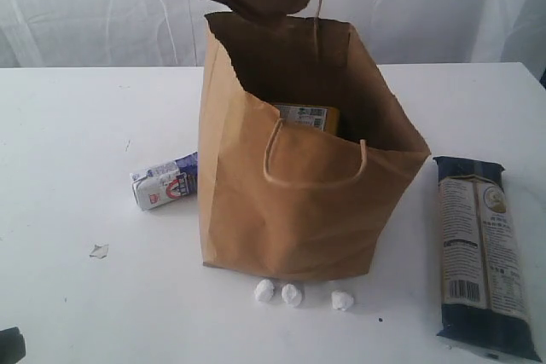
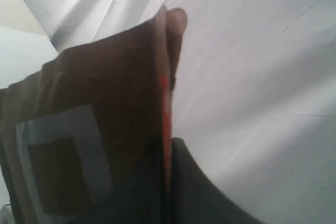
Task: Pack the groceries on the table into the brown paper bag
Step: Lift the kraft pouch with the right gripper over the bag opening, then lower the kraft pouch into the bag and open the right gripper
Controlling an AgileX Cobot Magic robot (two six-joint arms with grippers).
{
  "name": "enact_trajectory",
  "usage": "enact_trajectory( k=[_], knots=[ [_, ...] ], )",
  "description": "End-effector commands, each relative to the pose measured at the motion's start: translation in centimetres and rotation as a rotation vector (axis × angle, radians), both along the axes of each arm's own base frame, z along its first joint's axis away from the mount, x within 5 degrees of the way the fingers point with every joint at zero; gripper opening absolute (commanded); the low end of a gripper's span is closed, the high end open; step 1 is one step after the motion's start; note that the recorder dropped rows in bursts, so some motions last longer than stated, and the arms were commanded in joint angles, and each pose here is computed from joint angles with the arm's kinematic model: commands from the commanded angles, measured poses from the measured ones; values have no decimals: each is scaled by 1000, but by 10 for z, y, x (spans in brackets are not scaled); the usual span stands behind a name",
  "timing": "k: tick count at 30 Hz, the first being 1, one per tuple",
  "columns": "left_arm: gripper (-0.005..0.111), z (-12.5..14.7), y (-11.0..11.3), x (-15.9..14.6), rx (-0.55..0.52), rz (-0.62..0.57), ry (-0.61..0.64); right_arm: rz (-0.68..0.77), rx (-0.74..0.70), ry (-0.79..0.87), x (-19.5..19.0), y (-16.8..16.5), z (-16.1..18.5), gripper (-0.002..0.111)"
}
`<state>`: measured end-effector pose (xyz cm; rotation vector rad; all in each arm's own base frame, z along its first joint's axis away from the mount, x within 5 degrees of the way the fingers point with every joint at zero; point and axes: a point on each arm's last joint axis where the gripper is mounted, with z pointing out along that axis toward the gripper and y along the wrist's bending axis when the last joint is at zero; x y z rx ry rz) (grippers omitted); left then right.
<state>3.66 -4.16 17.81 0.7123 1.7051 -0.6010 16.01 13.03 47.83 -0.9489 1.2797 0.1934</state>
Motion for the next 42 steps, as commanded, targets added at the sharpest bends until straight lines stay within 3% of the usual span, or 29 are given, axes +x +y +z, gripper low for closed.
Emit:
enact_trajectory(
  k=[1,15,35,42],
  knots=[
    [0,0,0,0,-6,-6,1,-29,13,-67,-2,-6,10,0],
    [0,0,0,0,-6,-6,1,-199,-118,74,15,-12,-11,0],
    [0,0,0,0,-6,-6,1,-245,-293,351,41,1,-54,0],
    [0,0,0,0,-6,-6,1,-297,-349,379,42,-5,-58,0]
  ],
)
